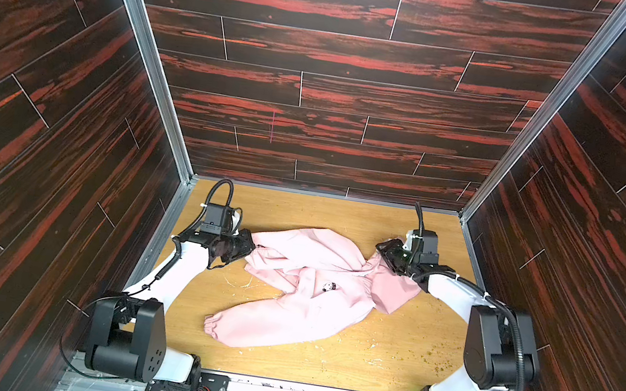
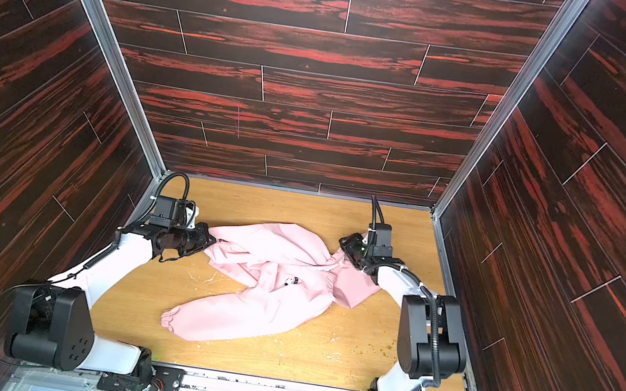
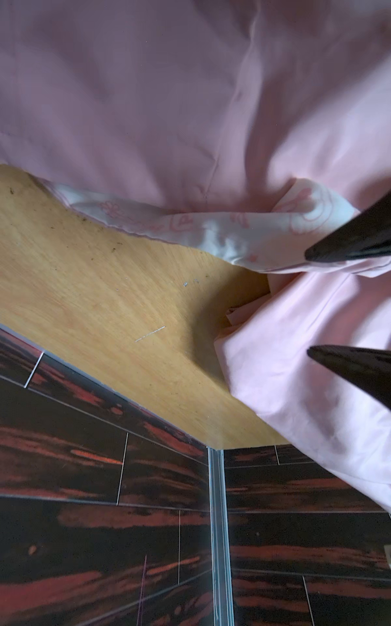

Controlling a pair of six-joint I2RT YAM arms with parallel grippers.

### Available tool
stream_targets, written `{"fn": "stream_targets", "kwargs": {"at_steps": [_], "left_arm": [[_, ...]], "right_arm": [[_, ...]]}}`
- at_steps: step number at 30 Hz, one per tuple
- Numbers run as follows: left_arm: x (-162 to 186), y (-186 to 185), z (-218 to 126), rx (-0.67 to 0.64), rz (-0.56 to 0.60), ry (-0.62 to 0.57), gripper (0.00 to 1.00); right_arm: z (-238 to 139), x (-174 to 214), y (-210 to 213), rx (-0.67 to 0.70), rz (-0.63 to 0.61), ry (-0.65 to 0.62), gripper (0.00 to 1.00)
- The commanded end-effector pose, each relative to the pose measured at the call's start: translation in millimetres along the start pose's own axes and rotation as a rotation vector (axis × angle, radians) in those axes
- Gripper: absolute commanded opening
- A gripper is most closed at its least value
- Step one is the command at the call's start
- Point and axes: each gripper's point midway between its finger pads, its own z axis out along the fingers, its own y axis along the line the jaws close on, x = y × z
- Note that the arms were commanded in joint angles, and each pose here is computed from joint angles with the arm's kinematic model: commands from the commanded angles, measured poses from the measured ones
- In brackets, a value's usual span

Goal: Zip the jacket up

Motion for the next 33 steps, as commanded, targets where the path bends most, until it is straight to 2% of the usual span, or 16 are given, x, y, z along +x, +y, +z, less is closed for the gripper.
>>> {"fn": "stream_targets", "kwargs": {"at_steps": [1,5,15,20,24,29,33], "left_arm": [[-3.0,-3.9,-9.0,0.018,0.006,-0.027,0.0],[-3.1,-3.3,-9.0,0.014,0.006,-0.028,0.0],[-3.4,-3.1,-9.4,0.008,0.005,-0.025,0.0],[-3.2,-3.3,-10.7,0.006,0.009,-0.025,0.0],[-6.1,-4.9,-12.8,0.009,0.01,-0.031,0.0],[-15.7,-9.1,-19.7,0.02,0.02,-0.053,0.0],[-18.0,-20.9,-26.6,0.08,0.043,-0.047,0.0]], "right_arm": [[10.8,10.7,-22.8,0.076,0.025,0.05,0.41],[13.5,17.4,-32.9,0.098,0.035,0.064,0.36],[17.4,29.9,-45.9,0.103,0.061,0.084,0.35],[18.1,26.6,-40.1,0.086,0.058,0.079,0.11],[10.0,10.5,-19.5,0.051,0.024,0.044,0.0],[-12.7,-32.5,22.0,-0.048,-0.039,-0.041,0.0],[-27.2,-65.5,23.5,-0.086,-0.022,-0.087,0.0]]}}
